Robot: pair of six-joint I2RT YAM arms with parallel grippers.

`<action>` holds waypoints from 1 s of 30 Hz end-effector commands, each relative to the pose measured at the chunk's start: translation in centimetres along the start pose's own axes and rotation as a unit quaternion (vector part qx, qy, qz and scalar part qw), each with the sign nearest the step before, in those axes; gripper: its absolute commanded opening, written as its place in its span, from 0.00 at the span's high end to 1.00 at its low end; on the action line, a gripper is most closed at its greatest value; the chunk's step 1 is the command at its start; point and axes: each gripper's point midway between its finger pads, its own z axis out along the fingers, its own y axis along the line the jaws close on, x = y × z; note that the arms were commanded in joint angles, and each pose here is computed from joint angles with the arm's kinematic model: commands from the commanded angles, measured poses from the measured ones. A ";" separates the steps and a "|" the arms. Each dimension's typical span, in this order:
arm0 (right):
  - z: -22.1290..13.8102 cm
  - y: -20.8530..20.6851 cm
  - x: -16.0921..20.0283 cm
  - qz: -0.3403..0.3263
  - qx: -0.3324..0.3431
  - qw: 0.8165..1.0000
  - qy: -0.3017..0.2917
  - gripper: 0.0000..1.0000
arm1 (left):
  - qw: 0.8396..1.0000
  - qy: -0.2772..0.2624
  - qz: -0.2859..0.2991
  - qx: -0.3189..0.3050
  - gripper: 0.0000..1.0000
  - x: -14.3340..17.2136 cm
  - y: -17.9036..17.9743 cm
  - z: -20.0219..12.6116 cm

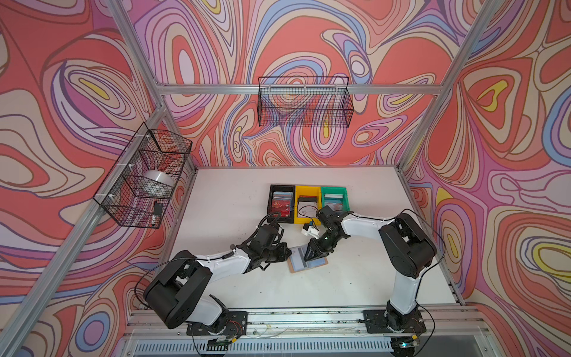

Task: Take the credit cards out of the card holder
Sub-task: Rotate the card holder at the center of the table.

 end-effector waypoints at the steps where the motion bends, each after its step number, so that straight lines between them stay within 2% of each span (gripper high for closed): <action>1: 0.2 -0.2 0.0 -0.004 -0.002 1.000 0.003 0.68 | 1.000 0.004 -0.007 -0.018 0.87 0.4 1.2 0.3; 7: 0.2 -0.2 0.1 -0.002 -0.001 1.000 0.004 0.68 | 1.000 0.006 -0.017 -0.006 0.81 0.3 1.1 1.4; 30: 0.3 -0.4 0.4 0.001 -0.002 1.000 0.007 0.68 | 1.000 0.010 -0.011 0.025 0.82 -1.1 -0.8 2.8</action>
